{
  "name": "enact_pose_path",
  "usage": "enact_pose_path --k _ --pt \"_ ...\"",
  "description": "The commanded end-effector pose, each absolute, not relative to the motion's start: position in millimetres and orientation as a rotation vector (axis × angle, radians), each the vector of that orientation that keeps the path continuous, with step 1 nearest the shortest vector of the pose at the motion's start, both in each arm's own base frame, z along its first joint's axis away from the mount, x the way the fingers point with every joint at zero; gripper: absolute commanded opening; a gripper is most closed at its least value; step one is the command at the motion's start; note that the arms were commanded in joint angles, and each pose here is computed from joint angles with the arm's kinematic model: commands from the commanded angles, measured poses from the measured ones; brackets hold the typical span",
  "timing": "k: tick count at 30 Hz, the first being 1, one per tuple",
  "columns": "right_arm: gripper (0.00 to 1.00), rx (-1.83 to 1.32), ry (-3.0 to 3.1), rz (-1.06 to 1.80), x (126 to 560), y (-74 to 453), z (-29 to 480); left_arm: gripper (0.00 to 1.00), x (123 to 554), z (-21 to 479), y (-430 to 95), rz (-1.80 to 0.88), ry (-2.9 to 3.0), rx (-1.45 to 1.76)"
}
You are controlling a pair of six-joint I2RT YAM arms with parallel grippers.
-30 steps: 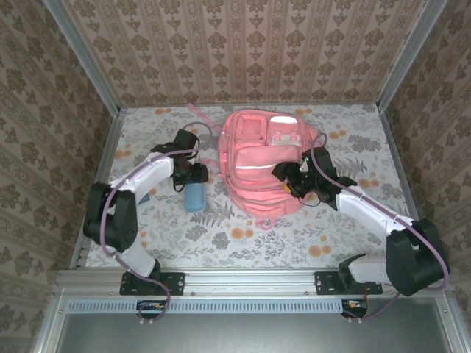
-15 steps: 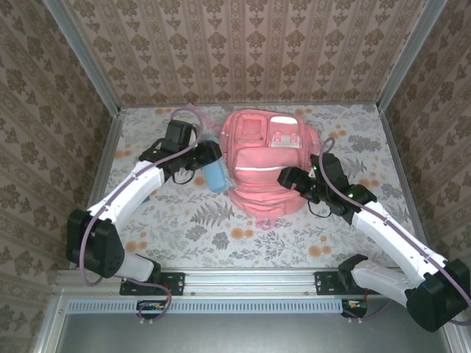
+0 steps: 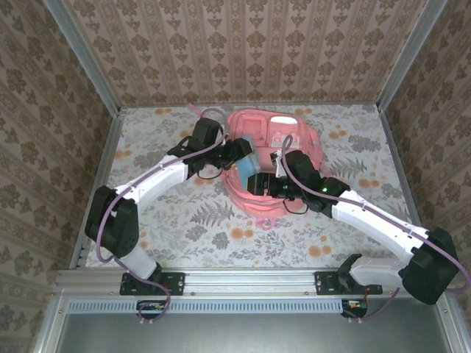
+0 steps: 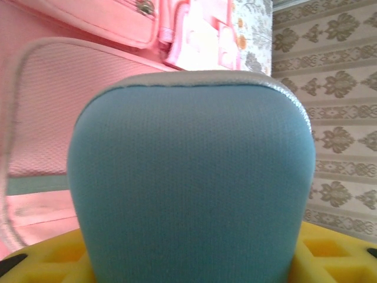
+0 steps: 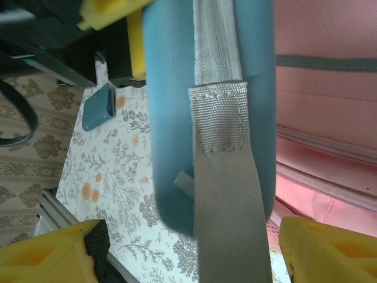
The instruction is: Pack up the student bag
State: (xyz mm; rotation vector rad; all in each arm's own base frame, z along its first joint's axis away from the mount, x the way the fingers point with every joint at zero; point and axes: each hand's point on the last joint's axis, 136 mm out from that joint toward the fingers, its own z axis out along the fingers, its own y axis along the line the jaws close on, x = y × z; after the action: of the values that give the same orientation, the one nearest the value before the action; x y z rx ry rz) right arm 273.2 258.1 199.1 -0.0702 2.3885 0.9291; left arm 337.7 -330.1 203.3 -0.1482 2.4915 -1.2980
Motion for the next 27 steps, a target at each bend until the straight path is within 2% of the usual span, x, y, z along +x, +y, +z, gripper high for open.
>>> enact_pose_path --k 1,7,8,10,12,15,20,27 --pt "0.70 -0.085 2.333 0.934 284.8 264.9 215.3 0.57 336.6 227.9 -348.1 -1.426 2.436 -0.109" --pt "0.47 -0.039 2.320 0.889 296.6 259.0 216.5 0.60 334.1 230.4 -349.6 -1.448 2.437 -0.107" --pt "0.42 -0.028 2.316 0.878 298.1 256.0 217.4 0.63 333.6 231.0 -349.2 -1.446 2.436 -0.102" --pt "0.33 0.003 2.317 0.842 301.1 246.9 217.8 0.78 333.5 232.7 -345.4 -1.423 2.433 -0.075" --pt "0.32 0.043 2.325 0.800 302.5 234.5 216.4 0.91 336.8 233.0 -333.7 -1.349 2.417 -0.047" --pt "0.31 0.127 2.341 0.760 302.8 208.9 213.8 0.99 341.8 233.8 -311.0 -1.213 2.374 0.042" --pt "0.32 0.270 2.346 0.721 299.3 159.2 212.6 1.00 333.6 230.8 -295.6 -0.987 2.357 0.334" --pt "0.32 0.397 2.341 0.622 286.9 104.3 220.4 1.00 313.4 211.1 -313.1 -0.722 2.321 0.803"
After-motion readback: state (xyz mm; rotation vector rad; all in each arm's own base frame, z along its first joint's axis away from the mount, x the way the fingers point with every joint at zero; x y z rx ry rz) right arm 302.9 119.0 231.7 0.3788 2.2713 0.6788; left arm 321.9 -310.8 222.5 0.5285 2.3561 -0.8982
